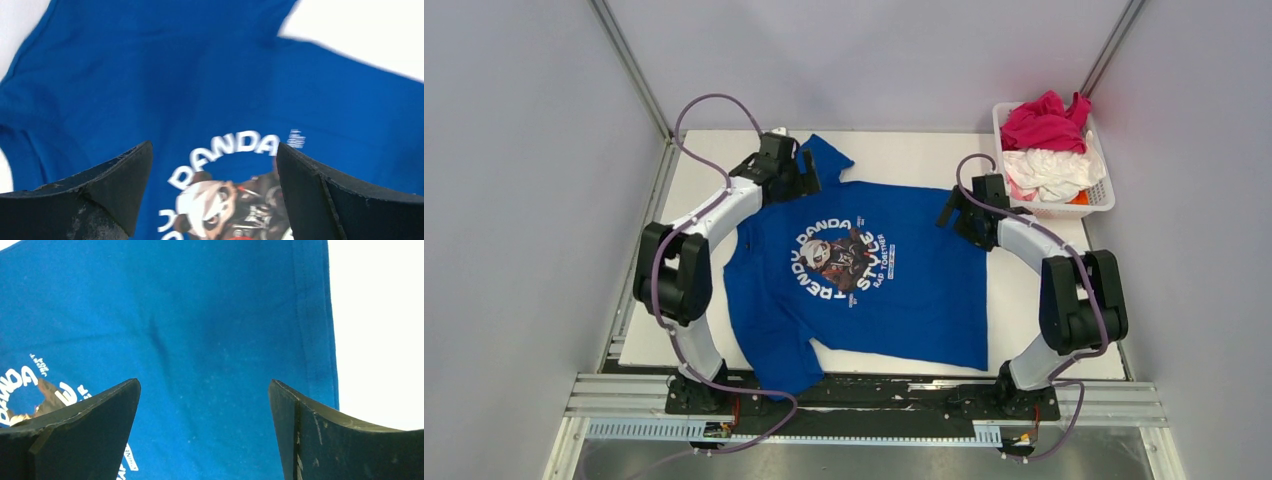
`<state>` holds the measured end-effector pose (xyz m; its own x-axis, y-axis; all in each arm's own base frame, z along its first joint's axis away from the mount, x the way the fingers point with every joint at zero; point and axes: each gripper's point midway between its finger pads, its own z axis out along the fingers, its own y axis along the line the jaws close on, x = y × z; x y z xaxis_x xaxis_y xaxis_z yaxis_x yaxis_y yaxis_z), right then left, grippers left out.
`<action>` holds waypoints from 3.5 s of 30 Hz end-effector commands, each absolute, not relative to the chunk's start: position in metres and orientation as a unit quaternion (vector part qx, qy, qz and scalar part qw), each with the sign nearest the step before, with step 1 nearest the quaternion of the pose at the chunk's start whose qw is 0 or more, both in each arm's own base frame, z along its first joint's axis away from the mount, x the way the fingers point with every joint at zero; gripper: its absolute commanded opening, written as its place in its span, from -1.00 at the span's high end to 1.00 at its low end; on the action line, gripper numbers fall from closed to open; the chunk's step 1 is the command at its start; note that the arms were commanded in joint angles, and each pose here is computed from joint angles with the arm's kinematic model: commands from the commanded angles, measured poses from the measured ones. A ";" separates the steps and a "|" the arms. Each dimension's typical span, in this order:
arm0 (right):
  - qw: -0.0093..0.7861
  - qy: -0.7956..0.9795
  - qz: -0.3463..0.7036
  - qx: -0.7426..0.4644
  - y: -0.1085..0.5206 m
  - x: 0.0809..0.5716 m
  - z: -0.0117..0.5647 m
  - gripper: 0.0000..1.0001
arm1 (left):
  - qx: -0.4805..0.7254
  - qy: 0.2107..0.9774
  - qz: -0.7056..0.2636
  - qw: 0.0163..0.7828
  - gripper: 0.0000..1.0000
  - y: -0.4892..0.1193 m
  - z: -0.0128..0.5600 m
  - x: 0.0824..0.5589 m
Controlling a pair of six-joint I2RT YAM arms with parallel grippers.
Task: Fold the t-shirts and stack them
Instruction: Flatten out the tshirt, then grab the side of the flattened tshirt closest away from the robot with both arms
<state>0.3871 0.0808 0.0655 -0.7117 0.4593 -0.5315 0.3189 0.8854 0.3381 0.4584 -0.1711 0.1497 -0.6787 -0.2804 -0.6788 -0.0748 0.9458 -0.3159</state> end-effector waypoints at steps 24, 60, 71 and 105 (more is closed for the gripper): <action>0.282 0.926 0.143 0.206 0.077 0.496 0.016 -1.00 | -0.283 0.921 -0.107 0.245 -1.00 -0.068 0.011 0.521; 0.396 0.881 0.112 0.235 0.071 0.424 0.137 -1.00 | -0.167 0.921 -0.095 0.339 -1.00 -0.120 0.165 0.402; 0.443 0.829 0.062 0.337 0.024 0.346 0.134 -1.00 | -0.138 0.972 -0.036 0.187 -0.89 -0.122 0.073 0.193; 0.428 0.842 0.059 0.322 0.027 0.344 0.125 -1.00 | -0.094 0.994 0.002 0.054 1.00 -0.135 0.007 0.109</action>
<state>0.3384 0.0263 0.1095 -0.4735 0.5762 -0.6662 0.5051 0.7973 0.3305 0.1025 -0.1380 0.0114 -0.9827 -0.1654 -0.0835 -0.1622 0.9858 -0.0435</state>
